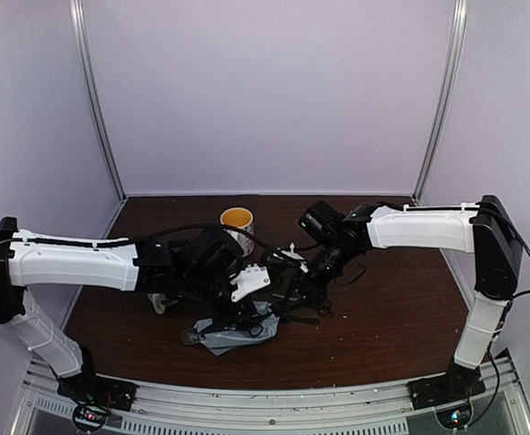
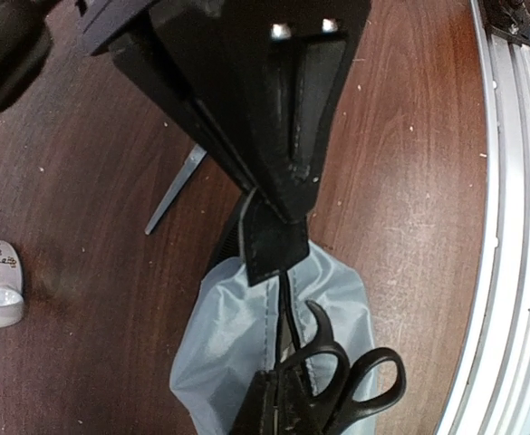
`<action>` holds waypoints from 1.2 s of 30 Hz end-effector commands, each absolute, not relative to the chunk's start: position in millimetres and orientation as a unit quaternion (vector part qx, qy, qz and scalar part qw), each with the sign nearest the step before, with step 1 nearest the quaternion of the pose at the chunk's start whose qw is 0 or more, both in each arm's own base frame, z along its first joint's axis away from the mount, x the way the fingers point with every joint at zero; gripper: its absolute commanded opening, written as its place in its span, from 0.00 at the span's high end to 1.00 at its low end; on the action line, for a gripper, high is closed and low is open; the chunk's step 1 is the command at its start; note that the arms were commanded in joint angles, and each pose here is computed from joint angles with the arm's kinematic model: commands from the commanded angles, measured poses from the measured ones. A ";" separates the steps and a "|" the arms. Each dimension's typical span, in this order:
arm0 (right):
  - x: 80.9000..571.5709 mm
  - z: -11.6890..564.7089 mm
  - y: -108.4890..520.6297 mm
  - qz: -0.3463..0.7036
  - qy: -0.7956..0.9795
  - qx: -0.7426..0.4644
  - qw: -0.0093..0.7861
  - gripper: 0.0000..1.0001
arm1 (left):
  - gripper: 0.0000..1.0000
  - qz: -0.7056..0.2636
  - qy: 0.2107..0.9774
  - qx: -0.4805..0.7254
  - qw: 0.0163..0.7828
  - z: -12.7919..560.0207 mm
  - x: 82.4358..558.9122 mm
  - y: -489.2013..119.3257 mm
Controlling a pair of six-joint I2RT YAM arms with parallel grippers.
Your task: Sort the hair-cutting tools
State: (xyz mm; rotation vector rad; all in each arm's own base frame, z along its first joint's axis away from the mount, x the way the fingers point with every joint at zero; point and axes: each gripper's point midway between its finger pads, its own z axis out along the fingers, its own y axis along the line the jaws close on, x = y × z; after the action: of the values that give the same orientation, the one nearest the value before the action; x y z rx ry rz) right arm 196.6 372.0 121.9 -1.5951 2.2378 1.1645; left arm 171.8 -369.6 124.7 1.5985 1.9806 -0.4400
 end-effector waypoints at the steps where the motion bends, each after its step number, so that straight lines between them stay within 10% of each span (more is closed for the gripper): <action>1: 198.7 126.4 375.2 0.398 0.744 -0.532 0.077 0.96 | 1.00 -0.159 0.741 0.575 0.310 156.7 173.9 -365.9; 14: 199.7 136.8 376.9 0.429 0.747 -0.504 0.062 0.95 | 0.98 -0.164 0.743 0.572 0.307 160.8 152.3 -369.3; 19: 199.5 138.8 377.8 0.432 0.746 -0.502 0.062 0.94 | 0.61 -0.177 0.732 0.586 0.298 149.8 139.2 -382.1; 36: 198.5 140.6 376.2 0.434 0.745 -0.502 0.063 0.94 | 0.59 -0.023 0.770 0.561 0.303 91.0 167.7 -374.2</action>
State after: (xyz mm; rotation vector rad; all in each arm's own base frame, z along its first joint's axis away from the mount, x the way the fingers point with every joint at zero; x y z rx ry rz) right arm 196.2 373.6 130.7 -1.5278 2.2781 1.2742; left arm 141.9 -376.9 90.7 1.6145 2.0230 -0.2149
